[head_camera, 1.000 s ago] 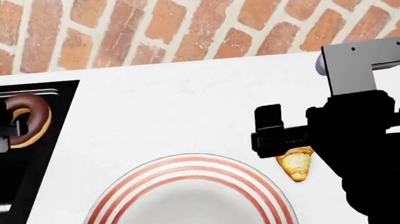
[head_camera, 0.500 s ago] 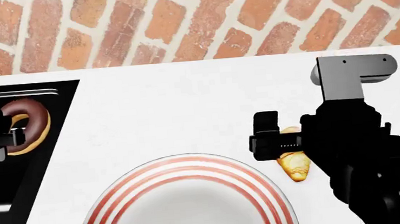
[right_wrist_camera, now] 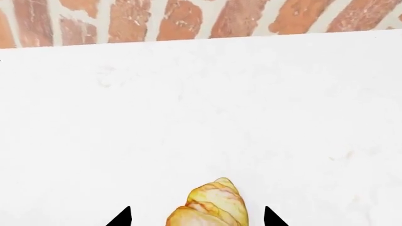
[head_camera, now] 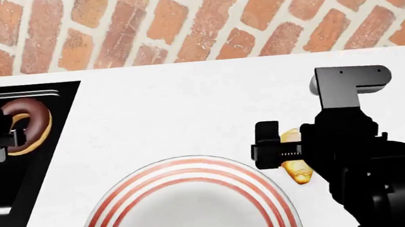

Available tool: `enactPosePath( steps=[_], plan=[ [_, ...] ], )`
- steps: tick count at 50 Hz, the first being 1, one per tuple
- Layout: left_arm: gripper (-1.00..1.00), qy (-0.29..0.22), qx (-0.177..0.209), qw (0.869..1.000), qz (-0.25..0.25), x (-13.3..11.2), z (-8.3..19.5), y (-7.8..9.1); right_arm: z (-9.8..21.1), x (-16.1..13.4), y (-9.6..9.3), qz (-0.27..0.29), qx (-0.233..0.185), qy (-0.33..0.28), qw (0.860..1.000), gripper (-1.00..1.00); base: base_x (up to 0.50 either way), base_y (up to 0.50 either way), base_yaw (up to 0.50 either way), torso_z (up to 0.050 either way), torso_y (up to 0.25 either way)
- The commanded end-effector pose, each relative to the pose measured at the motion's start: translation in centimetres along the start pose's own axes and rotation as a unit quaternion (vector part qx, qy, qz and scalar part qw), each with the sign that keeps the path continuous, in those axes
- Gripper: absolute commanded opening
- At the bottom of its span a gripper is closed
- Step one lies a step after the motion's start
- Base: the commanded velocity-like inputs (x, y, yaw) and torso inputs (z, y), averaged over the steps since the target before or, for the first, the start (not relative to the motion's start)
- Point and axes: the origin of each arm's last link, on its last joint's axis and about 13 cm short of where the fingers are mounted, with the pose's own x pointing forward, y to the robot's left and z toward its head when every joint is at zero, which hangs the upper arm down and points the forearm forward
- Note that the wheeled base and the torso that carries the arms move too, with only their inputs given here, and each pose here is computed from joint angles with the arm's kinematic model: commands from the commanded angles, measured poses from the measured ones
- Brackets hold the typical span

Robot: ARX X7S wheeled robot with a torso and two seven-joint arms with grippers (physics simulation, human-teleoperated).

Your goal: Place the pastries on the plates.

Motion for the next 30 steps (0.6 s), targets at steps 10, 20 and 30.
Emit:
enactPosePath(
  steps=[10, 20, 30],
  plan=[
    [-1.0, -0.001, 0.001, 1.0, -0.004, -0.16, -0.11, -0.02, -0.87, 1.01, 0.1, -0.011, -0.014, 0.021, 1.0, 1.0, 0.0, 0.0, 0.0, 0.0, 0.0],
    [-1.0, -0.003, 0.005, 1.0, -0.009, -0.44, -0.07, 0.04, -1.47, 1.11, -0.1, -0.011, -0.016, 0.03, 0.999, 1.0, 0.0, 0.0, 0.0, 0.0, 0.0],
    [-1.0, -0.003, 0.006, 1.0, -0.01, -0.12, 0.09, -0.26, -0.86, 0.93, -0.68, -0.024, -0.014, 0.005, 1.0, -1.0, 0.0, 0.0, 0.0, 0.0, 0.0]
  ],
)
